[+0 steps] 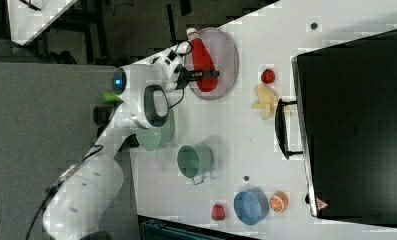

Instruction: Pick ketchup from plate and place it on table.

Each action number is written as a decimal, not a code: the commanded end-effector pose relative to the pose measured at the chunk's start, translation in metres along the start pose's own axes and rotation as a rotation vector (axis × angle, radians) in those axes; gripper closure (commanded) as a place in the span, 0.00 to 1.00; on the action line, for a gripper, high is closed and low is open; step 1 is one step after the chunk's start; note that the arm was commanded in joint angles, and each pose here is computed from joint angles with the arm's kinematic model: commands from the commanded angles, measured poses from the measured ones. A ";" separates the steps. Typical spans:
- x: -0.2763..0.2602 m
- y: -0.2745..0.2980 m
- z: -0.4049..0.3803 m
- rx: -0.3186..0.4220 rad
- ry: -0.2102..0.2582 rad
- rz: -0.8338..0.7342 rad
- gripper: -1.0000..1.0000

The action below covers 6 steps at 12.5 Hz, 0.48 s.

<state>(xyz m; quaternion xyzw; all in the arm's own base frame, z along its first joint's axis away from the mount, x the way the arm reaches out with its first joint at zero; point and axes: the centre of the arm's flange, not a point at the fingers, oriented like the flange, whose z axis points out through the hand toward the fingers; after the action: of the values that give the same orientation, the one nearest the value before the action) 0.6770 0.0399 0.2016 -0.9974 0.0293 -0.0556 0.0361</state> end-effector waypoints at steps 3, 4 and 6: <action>0.021 -0.005 -0.146 -0.009 0.062 0.099 0.37; 0.017 -0.002 -0.164 -0.017 0.040 0.127 0.37; 0.006 0.006 -0.196 -0.036 0.000 0.190 0.37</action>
<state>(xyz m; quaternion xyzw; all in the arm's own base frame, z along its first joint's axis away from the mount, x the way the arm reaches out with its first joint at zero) 0.6605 0.0278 0.3802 -0.9955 0.0789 -0.0486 0.0217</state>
